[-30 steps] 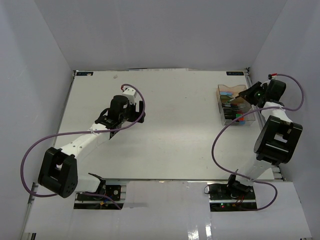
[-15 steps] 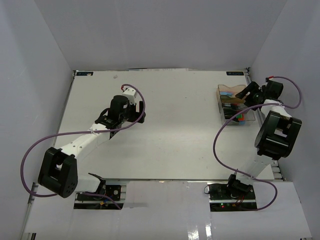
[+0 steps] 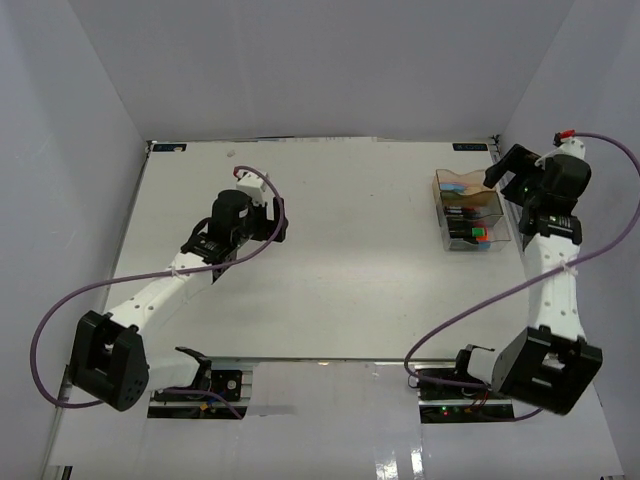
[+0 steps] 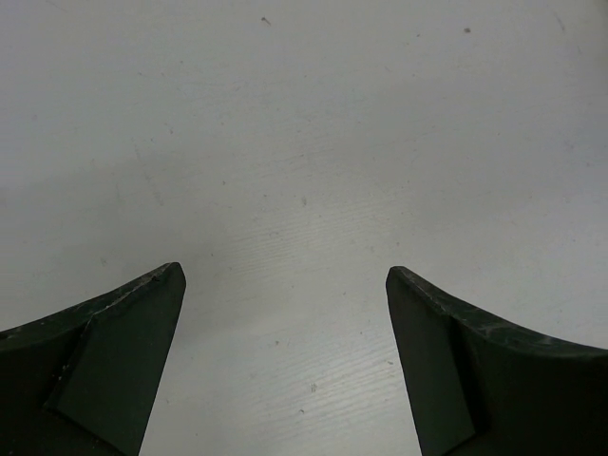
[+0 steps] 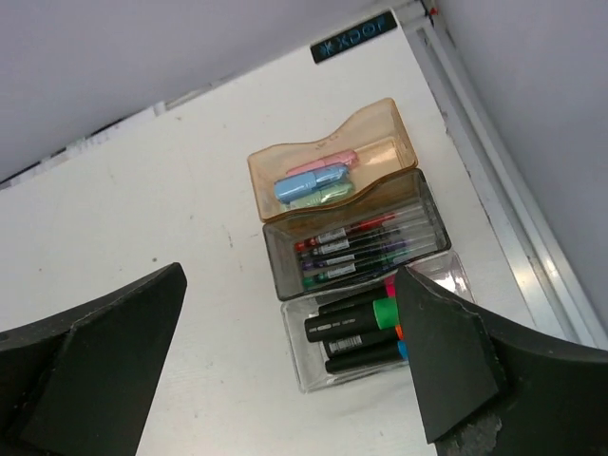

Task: Sort the stationery into containers
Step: Reset both arms

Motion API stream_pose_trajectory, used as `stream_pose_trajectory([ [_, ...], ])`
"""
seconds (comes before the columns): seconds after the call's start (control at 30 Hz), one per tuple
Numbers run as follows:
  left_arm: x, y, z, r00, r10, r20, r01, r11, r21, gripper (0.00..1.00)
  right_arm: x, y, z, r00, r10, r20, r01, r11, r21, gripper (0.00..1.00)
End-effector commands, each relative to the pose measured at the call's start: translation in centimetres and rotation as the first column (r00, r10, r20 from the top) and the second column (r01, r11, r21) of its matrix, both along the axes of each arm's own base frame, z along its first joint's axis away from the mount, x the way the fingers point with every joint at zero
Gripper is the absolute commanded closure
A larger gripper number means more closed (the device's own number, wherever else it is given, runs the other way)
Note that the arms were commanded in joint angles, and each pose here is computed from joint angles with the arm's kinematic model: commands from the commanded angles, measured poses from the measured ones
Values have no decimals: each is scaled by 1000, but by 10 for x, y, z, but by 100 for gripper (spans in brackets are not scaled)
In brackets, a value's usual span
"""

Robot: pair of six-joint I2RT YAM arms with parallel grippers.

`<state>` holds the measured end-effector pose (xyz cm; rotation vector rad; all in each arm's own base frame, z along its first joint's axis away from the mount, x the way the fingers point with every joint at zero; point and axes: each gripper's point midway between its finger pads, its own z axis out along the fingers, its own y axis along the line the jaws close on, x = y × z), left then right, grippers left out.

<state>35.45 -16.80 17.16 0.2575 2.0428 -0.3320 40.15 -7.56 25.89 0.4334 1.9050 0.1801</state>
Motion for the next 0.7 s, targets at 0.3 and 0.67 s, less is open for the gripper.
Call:
stream_pose_trajectory([
  [0.3, -18, 30, 101, 967, 113, 230, -85, 988, -128, 2, -146, 43, 96, 954, 23, 298, 16, 992, -127, 10],
  [0.67, -95, 80, 140, 926, 237, 292, -172, 957, -231, 2, -198, 69, 65, 958, 84, 273, -25, 977, -212, 10],
])
